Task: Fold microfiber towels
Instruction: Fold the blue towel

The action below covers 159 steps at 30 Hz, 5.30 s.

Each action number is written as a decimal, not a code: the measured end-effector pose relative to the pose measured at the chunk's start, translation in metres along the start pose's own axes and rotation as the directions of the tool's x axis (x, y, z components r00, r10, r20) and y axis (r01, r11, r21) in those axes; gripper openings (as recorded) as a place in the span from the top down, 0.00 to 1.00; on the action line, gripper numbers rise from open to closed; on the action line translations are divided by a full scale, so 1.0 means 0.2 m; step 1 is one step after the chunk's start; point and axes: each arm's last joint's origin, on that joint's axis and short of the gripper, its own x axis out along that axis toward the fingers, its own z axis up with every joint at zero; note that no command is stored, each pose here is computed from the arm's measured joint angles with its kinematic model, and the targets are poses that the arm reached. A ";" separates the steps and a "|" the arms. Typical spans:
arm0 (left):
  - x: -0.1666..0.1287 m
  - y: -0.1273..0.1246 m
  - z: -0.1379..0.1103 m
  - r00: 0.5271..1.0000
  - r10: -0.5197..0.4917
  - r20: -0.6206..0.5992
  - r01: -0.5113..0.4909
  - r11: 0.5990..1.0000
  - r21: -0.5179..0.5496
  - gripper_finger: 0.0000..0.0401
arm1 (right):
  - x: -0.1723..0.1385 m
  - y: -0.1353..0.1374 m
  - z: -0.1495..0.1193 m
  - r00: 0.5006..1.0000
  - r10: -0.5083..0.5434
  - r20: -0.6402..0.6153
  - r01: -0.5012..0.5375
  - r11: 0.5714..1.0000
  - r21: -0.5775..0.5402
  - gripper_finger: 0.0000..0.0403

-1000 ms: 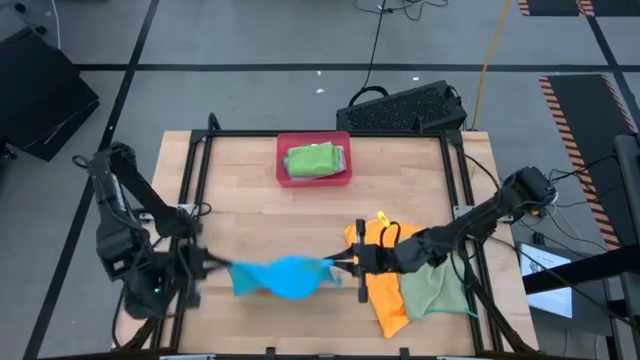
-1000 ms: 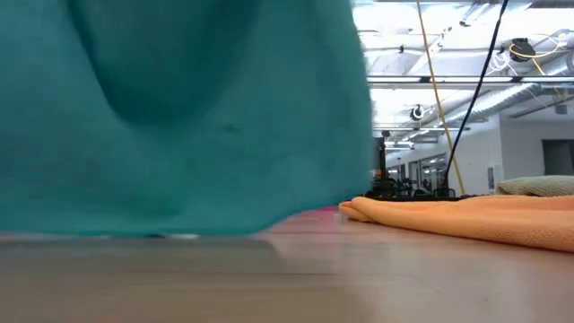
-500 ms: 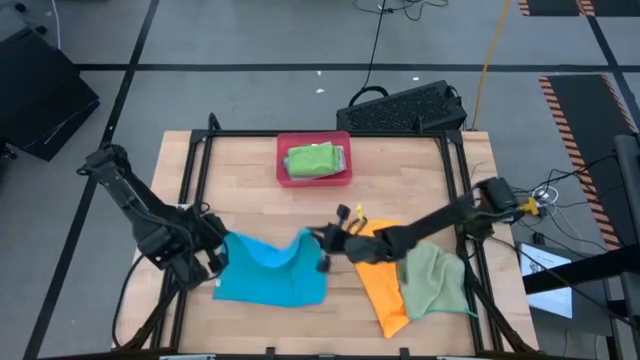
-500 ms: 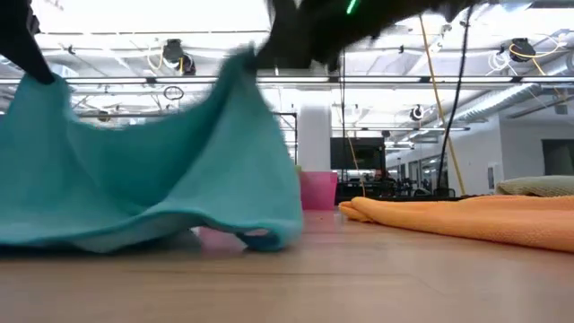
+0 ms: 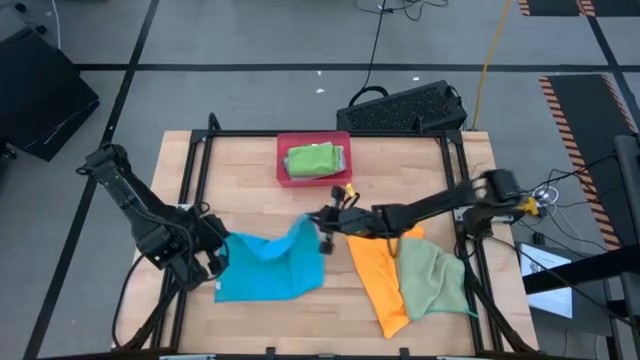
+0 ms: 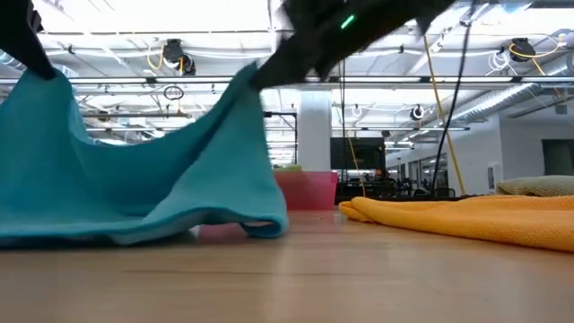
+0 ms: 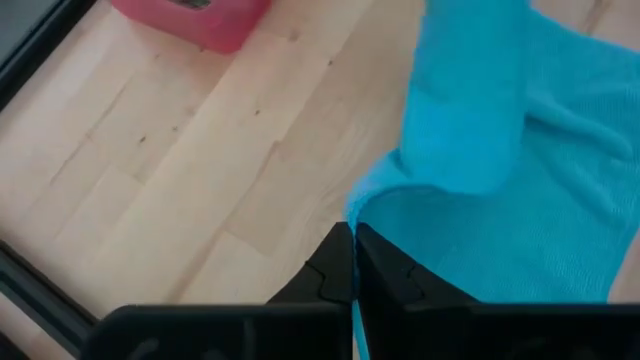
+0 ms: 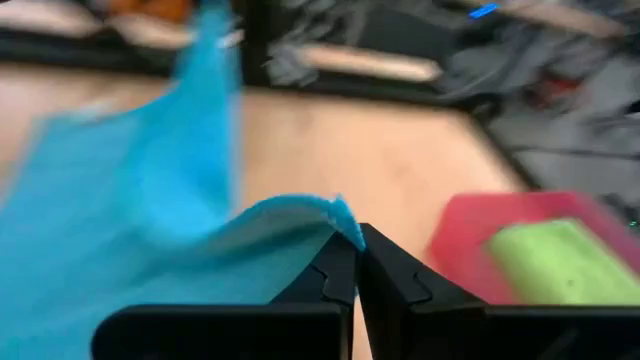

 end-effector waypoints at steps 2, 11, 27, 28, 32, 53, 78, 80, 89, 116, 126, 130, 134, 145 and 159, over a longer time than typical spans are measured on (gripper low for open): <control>0.00 0.00 0.00 1.000 -0.002 -0.007 0.002 1.000 0.006 0.99 | -0.14 0.00 0.04 0.995 0.058 -0.079 -0.057 0.998 0.013 1.00; -0.01 0.00 0.00 0.999 0.010 0.041 -0.011 0.999 0.030 0.99 | -0.46 -0.03 0.26 0.987 0.122 0.101 -0.129 0.990 0.060 1.00; -0.03 -0.04 -0.04 0.996 -0.088 -0.016 0.087 0.994 -0.064 0.99 | 0.24 -0.01 -0.13 0.978 0.153 0.143 -0.160 0.986 0.037 1.00; -0.03 -0.05 -0.04 0.995 -0.098 -0.013 0.097 0.993 -0.069 0.98 | 0.27 -0.01 -0.15 0.968 0.179 0.177 -0.192 0.980 0.057 1.00; -0.04 -0.06 -0.04 0.992 -0.130 0.006 0.130 0.988 -0.085 0.98 | 0.33 0.01 -0.19 0.932 0.225 0.283 -0.266 0.957 0.113 1.00; -0.04 -0.01 -0.10 0.991 -0.004 -0.136 -0.030 0.969 -0.244 0.98 | 0.07 -0.27 -0.02 0.997 -0.079 0.015 0.080 0.955 -0.286 1.00; -0.04 0.06 -0.12 0.967 0.164 -0.194 -0.211 0.944 -0.254 0.99 | 0.04 -0.35 -0.06 0.937 -0.116 0.331 0.209 0.942 -0.262 1.00; -0.04 0.06 -0.12 0.968 0.162 -0.194 -0.210 0.943 -0.259 0.98 | 0.04 -0.39 -0.06 0.929 -0.141 0.341 0.233 0.941 -0.245 1.00; -0.05 0.02 -0.13 0.978 0.102 -0.182 -0.151 0.949 -0.276 0.98 | 0.07 -0.37 -0.19 0.994 -0.068 0.089 0.090 0.961 -0.262 1.00; 0.01 -0.30 -0.18 0.976 -0.200 -0.080 0.182 0.964 -0.196 0.97 | 0.08 -0.39 -0.31 0.988 0.092 -0.122 -0.117 0.968 -0.222 1.00; 0.02 -0.34 -0.26 0.980 -0.179 -0.088 0.161 0.970 -0.183 0.96 | 0.08 -0.37 -0.34 0.964 0.202 -0.175 -0.235 0.953 -0.193 1.00; 0.04 -0.38 -0.28 0.980 -0.183 -0.079 0.165 0.967 -0.192 0.98 | 0.07 -0.37 -0.34 0.960 0.206 -0.189 -0.238 0.957 -0.168 1.00; 0.06 -0.43 -0.29 0.974 -0.218 -0.053 0.203 0.957 -0.208 0.98 | 0.07 -0.36 -0.36 0.954 0.209 -0.216 -0.248 0.952 -0.177 1.00; 0.18 -0.54 -0.37 0.986 -0.163 -0.024 0.156 0.971 -0.179 0.98 | 0.09 -0.36 -0.36 0.960 0.202 -0.193 -0.239 0.951 -0.196 0.99; 0.30 -0.65 -0.45 0.990 -0.143 0.020 0.144 0.979 -0.146 0.96 | 0.13 -0.43 -0.37 0.977 0.128 -0.168 -0.163 0.962 -0.218 0.99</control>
